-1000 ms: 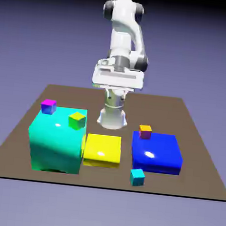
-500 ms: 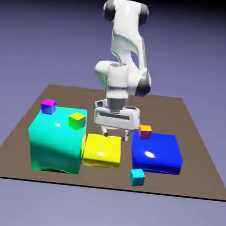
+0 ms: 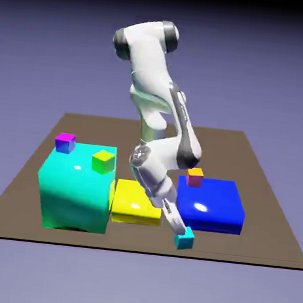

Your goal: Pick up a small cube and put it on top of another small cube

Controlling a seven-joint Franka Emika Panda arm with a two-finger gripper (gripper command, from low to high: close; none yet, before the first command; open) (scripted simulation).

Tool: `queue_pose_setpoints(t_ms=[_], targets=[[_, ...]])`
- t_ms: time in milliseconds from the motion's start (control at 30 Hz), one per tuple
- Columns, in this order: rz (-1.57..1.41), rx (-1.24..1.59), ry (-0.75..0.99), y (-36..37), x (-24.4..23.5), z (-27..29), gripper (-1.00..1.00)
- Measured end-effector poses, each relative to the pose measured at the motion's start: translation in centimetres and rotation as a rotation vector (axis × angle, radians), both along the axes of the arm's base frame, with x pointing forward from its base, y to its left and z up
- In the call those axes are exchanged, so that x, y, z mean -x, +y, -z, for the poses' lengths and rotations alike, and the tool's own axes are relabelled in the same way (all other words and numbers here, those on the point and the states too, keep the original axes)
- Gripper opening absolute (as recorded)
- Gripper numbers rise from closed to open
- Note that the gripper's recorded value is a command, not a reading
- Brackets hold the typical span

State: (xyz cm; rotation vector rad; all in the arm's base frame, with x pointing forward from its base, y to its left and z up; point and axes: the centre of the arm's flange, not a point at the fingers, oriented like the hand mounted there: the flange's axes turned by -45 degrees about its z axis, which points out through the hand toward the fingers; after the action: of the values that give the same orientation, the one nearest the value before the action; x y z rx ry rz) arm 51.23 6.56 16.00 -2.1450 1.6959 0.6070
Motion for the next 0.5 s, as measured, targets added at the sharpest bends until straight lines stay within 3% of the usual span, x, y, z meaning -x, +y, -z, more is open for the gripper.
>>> queue_pose_setpoints(t_ms=[100, 133, 200, 333, 500], targets=[[0.0, 0.0, 0.0, 1.6, 0.4, 4.0, 0.0], [0.0, 0.001, 0.001, 2.0, 0.6, 5.0, -1.0], [0.0, 0.002, 0.0, 2.0, 0.6, 5.0, -1.0], [0.0, 0.0, -0.001, -0.2, 0.0, -0.4, -1.0], [-0.036, -0.009, -0.074, -7.5, -2.6, -5.2, -1.0]])
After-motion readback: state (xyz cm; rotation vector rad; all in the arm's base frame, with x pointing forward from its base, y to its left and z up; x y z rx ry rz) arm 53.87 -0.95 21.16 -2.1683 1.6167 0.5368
